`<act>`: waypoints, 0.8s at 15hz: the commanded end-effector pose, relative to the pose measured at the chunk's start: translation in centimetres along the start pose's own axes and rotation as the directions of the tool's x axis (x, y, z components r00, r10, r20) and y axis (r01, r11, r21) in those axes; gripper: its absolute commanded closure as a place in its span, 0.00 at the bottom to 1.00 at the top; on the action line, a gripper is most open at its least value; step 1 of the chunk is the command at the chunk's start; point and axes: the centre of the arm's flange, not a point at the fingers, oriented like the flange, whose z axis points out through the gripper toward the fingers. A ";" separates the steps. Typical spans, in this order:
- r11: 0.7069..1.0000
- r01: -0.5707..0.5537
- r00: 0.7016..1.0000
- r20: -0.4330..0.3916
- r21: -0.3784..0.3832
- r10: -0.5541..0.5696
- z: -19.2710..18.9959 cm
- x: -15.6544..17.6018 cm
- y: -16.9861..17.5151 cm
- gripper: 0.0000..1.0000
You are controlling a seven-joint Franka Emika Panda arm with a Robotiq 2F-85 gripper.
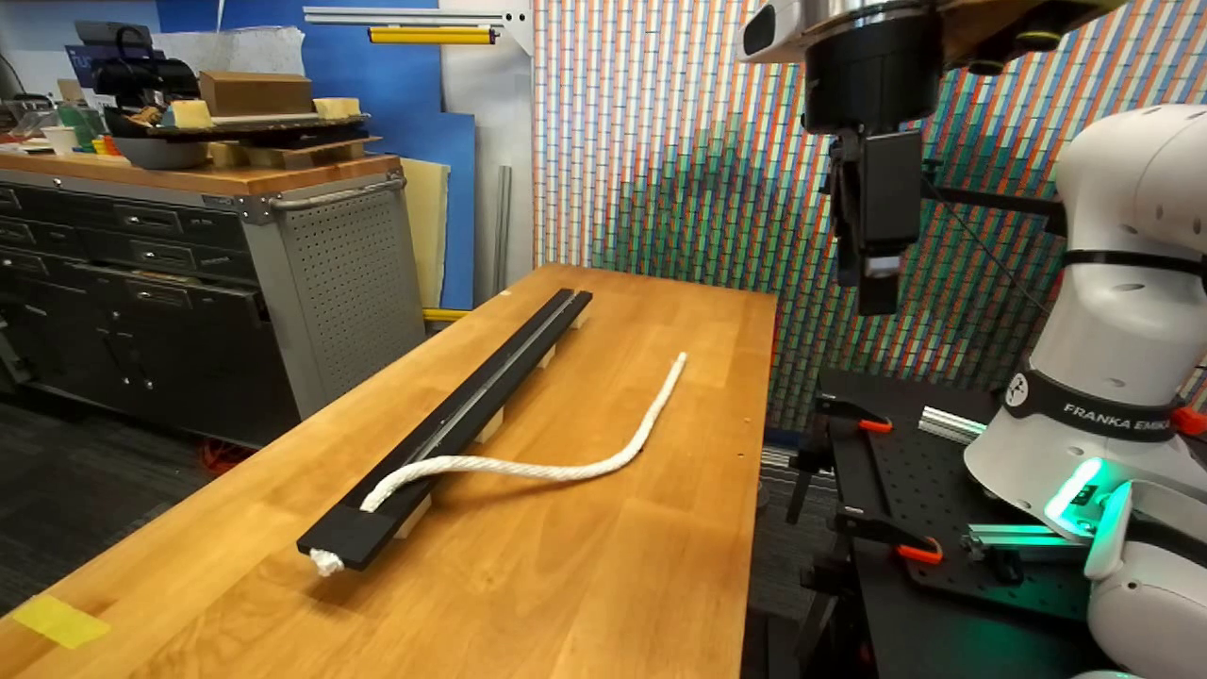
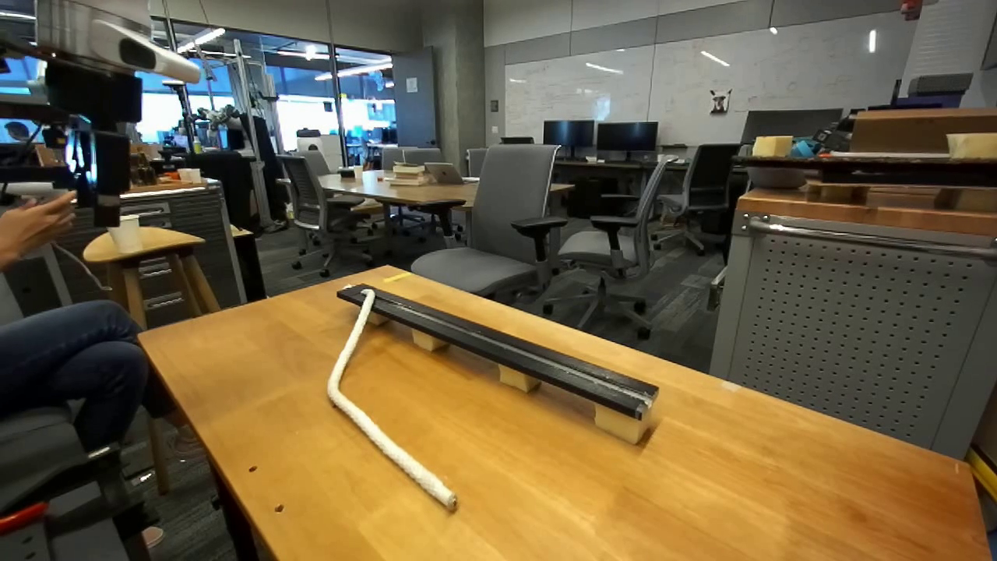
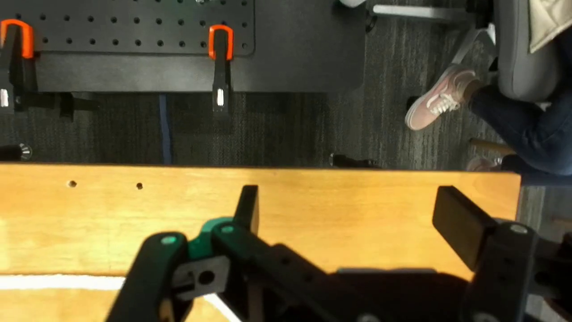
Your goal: Lay the white object along the black object and press down on it
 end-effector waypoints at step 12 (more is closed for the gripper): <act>0.862 -0.441 0.845 -0.206 0.251 0.493 -5.0 11.9 4.9 0.00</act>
